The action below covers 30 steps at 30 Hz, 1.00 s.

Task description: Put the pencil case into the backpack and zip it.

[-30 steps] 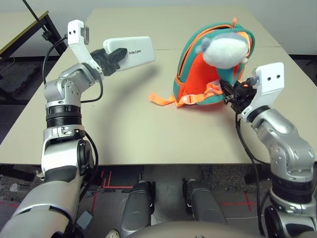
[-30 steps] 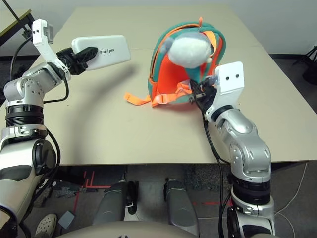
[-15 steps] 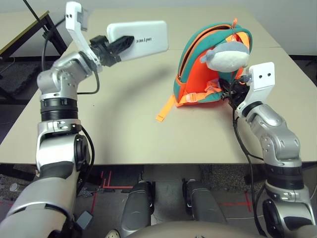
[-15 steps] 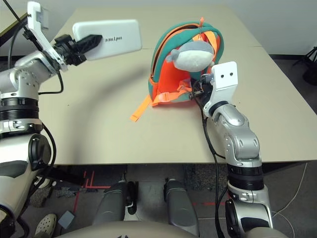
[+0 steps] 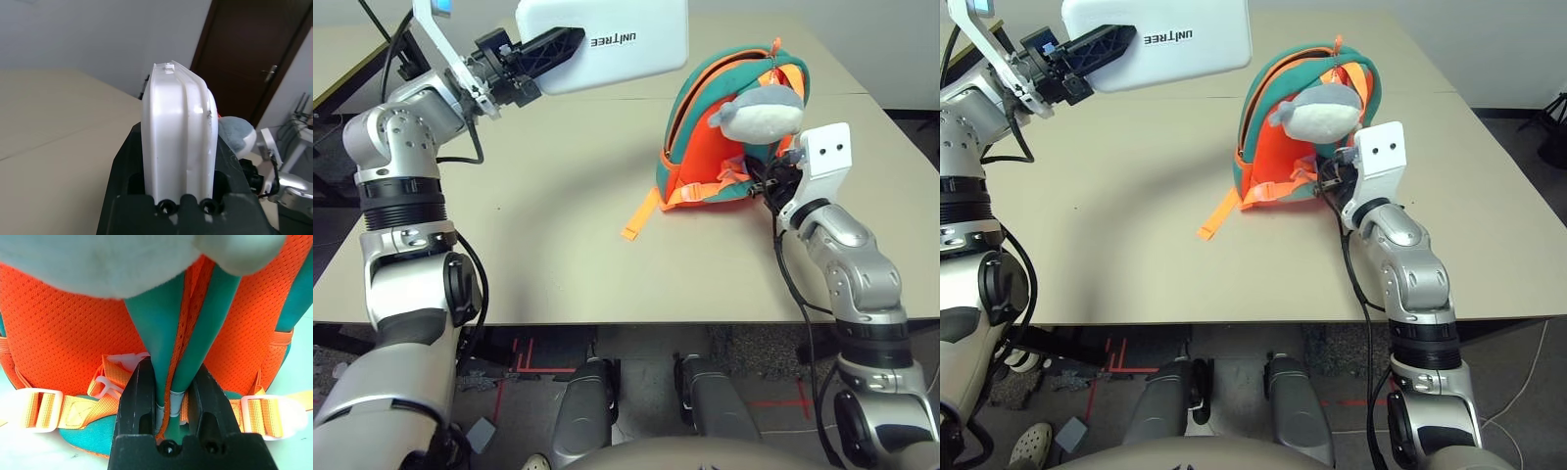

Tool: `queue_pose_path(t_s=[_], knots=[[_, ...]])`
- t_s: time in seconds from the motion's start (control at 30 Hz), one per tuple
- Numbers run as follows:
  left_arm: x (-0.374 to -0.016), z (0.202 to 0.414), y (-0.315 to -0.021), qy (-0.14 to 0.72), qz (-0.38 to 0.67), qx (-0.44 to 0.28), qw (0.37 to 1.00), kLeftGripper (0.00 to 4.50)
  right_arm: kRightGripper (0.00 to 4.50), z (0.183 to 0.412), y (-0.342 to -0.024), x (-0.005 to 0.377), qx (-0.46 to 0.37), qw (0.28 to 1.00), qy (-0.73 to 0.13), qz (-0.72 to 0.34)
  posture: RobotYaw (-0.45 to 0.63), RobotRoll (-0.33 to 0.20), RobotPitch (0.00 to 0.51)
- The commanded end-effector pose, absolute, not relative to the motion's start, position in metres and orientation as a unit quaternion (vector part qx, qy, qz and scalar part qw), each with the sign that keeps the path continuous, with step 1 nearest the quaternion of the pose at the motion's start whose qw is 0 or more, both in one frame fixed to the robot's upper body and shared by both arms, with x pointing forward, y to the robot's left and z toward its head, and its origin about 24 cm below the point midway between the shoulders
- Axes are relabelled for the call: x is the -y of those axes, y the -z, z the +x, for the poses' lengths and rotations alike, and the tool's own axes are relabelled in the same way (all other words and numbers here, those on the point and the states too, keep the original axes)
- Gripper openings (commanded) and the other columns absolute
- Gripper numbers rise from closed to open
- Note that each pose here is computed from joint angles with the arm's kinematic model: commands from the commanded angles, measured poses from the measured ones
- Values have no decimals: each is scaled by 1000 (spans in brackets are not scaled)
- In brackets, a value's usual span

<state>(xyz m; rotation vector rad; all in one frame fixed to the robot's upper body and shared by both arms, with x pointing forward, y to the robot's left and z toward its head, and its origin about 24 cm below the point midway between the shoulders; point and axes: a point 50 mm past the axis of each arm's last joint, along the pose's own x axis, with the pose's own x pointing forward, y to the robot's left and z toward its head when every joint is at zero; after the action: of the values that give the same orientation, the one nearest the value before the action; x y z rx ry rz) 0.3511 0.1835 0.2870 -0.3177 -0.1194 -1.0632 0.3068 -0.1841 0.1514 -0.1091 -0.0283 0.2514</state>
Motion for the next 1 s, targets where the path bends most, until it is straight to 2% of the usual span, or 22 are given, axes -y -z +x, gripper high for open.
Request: queue_pose_path(t_s=[0.03, 0.27, 0.63, 1.0], knots=[[-174, 351, -286, 523, -139, 55, 839, 1228, 697, 309, -142, 186, -10, 992, -115, -55, -161, 0, 103], [-155, 364, -267, 528, -100, 19, 843, 1228, 697, 310, -144, 184, -6, 992, -117, -56, -171, 0, 101], [-126, 381, -263, 557, -26, 5, 830, 1228, 697, 311, -145, 183, -2, 992, -114, -55, -184, 0, 95], [-71, 401, -240, 555, 24, -36, 831, 1228, 697, 310, -146, 179, 5, 992, -114, -54, -214, 0, 83]])
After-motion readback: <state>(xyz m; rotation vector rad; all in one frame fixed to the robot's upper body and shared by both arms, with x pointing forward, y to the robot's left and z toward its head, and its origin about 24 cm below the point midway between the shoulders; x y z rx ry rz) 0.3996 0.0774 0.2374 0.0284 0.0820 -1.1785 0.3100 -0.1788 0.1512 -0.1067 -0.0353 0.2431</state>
